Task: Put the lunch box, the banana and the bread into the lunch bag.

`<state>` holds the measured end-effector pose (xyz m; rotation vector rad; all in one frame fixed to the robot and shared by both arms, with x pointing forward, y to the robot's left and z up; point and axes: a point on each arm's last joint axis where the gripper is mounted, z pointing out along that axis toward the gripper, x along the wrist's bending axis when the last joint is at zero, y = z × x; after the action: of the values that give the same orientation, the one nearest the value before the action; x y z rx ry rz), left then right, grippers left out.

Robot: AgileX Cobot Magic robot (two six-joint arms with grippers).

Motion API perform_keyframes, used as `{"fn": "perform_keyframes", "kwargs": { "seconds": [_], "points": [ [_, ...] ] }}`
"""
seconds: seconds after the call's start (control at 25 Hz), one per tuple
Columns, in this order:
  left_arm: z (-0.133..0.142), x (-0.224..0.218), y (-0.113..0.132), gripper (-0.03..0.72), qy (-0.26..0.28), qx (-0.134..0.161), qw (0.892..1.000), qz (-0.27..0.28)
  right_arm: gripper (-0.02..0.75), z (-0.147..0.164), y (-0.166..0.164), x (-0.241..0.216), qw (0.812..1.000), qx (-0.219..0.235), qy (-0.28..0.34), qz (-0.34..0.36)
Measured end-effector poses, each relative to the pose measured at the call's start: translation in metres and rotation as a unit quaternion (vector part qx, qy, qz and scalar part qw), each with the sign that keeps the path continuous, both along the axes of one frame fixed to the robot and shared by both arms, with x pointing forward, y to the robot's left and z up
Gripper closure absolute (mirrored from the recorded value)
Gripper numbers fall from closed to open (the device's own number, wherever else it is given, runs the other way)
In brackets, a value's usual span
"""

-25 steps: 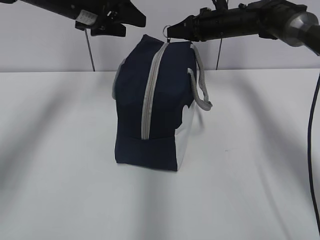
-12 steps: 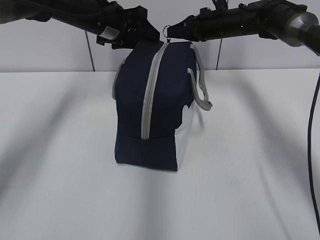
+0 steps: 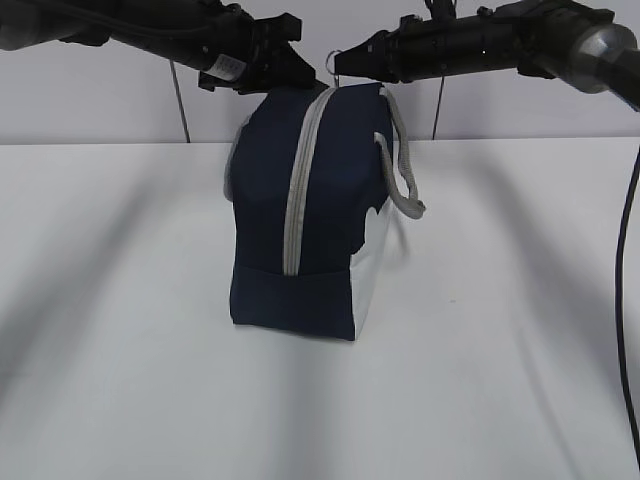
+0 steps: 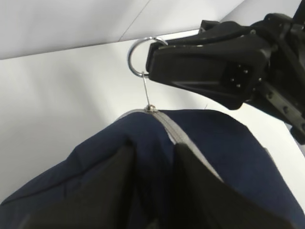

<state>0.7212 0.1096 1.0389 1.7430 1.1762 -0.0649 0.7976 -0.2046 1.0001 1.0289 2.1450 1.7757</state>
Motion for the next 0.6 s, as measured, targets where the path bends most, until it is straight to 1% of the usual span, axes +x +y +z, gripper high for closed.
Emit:
{"fn": "perform_keyframes", "kwargs": {
  "seconds": [0.08,0.16,0.36,0.6],
  "points": [
    [0.0000,-0.0002,-0.0004,0.506,0.000,0.000,1.000,0.000,0.754,0.0000,-0.0004,0.0001,1.000,0.001,0.002,-0.001],
    [0.0001,-0.0002,-0.0004,0.535,0.000,-0.001,1.000,0.000,0.754,0.0000,-0.0004,0.0001,1.000,0.004,0.005,-0.002],
    [0.0000,-0.0003,-0.0005,0.663,0.001,-0.001,1.000,-0.001,0.754,0.0001,-0.0017,0.0009,1.000,0.008,0.010,-0.009],
    [0.0057,-0.0026,-0.0007,0.674,-0.003,-0.002,1.000,-0.004,0.754,0.0003,-0.0024,0.0019,1.000,0.011,0.013,-0.018]
  ]
}}
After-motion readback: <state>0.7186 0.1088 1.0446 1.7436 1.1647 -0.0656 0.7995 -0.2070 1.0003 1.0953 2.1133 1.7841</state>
